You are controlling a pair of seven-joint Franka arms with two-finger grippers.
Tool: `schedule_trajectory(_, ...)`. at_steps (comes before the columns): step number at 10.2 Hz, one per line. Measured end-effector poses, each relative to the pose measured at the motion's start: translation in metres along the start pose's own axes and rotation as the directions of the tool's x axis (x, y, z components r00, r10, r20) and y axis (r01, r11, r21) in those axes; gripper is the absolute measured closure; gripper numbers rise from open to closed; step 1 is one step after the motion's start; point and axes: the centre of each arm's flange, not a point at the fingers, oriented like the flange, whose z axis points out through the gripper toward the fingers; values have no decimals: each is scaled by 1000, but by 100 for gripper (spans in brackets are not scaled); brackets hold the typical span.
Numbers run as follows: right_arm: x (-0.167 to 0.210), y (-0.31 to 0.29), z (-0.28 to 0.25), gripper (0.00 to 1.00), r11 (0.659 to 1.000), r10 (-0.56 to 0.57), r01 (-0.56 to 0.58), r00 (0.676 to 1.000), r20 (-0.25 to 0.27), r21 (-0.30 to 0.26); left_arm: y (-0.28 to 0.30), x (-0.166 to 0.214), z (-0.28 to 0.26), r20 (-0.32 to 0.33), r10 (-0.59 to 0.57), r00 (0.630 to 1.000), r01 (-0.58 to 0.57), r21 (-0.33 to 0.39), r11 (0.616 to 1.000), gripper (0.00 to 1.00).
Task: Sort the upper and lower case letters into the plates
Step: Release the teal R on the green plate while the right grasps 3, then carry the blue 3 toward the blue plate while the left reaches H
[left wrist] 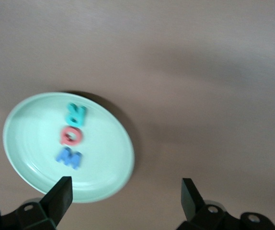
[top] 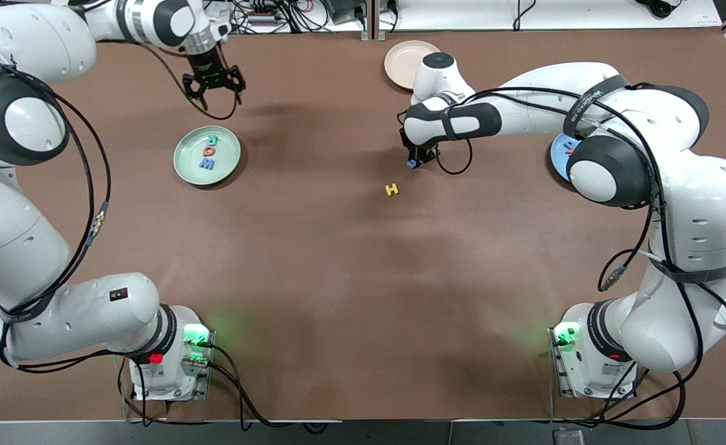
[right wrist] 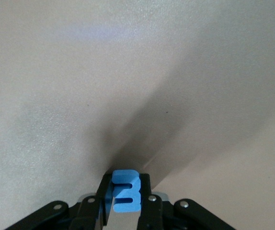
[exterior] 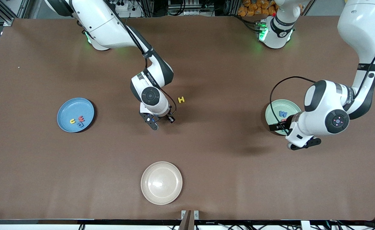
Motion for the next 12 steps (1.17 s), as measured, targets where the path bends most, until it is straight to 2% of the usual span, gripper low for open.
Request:
schedule_trajectory(3,2,1,0,72,1000,-11,11,1000,-1,-9,61,-35,-4,-3,-50,999,50,-4,999,0)
schedule_trajectory(5,28,4,-10,72,995,-45,46,999,20,-84,95,-55,-7,-14,-62,998,62,-4,998,0)
schedule_trajectory(7,92,14,-39,72,983,-102,117,988,112,-139,131,-84,-12,-12,-75,997,75,-18,997,0)
schedule_trajectory(9,163,45,-66,72,958,-204,240,955,215,-155,175,-124,-9,-13,-79,997,79,-13,997,0)
schedule_trajectory(12,269,110,-113,72,901,-361,421,860,360,-101,257,-196,20,-28,-150,988,150,23,988,0)
